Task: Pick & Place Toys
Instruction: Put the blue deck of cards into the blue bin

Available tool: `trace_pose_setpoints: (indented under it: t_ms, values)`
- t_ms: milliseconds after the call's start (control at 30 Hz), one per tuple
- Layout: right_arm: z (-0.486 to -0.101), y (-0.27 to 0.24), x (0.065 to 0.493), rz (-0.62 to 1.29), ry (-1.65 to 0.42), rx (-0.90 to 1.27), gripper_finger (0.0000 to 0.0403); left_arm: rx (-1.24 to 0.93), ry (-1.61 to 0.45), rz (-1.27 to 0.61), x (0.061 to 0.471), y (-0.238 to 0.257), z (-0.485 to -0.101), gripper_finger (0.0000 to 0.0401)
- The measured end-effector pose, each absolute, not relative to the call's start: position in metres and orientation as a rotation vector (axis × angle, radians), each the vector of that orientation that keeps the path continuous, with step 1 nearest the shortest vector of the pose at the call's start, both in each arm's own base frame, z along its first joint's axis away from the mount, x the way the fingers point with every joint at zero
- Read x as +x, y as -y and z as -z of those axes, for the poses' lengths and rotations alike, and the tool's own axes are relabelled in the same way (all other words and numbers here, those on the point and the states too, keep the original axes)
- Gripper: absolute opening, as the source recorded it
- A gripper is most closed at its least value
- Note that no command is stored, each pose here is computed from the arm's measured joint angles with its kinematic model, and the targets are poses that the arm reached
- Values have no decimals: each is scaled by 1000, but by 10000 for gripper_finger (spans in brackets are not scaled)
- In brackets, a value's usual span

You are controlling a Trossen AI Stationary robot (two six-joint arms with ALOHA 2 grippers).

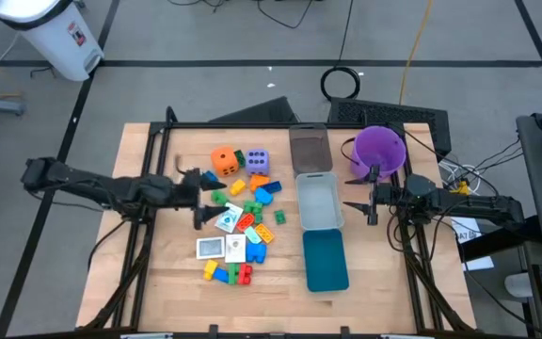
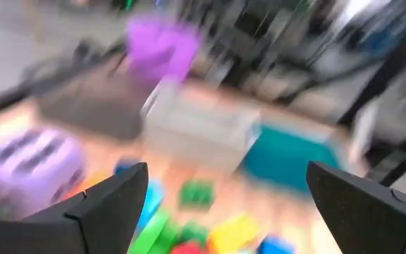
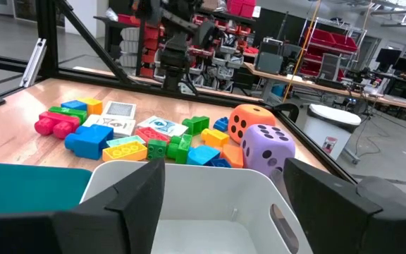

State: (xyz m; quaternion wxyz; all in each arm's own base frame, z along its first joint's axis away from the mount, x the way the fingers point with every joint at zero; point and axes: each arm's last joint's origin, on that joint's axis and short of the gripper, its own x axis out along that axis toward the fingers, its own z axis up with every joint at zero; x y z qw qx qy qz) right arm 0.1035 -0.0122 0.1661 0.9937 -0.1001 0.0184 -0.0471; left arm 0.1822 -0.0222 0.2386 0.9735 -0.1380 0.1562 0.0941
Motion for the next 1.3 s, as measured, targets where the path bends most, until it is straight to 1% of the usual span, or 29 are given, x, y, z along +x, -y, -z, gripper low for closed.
trace_pose_setpoints:
  t_ms: [100,167,333,433,633,733,933,1133,1300]
  values:
    - [-166,12,103,94,-37,-201,263,-251,-540,-334,195,30,-228,392]
    - [-166,12,103,95,-37,-201,263,-291,-634,-405,203,34,-217,392]
    - [-166,12,103,94,-37,-201,263,-406,-760,-507,216,39,-186,392]
    - [-166,12,103,95,-37,-201,263,-445,-826,-519,221,41,-172,392]
    - [-166,12,103,95,-37,-201,263,-520,-910,-525,226,44,-156,392]
    - [-166,12,103,94,-37,-201,263,-547,-956,-492,228,47,-149,392]
    - [-166,12,103,95,-37,-201,263,-536,-982,-483,233,52,-139,392]
    - [-166,12,103,95,-37,-201,263,-553,-1025,-488,232,51,-135,392]
    - [-166,12,103,94,-36,-201,263,-590,-1023,-513,232,49,-135,392]
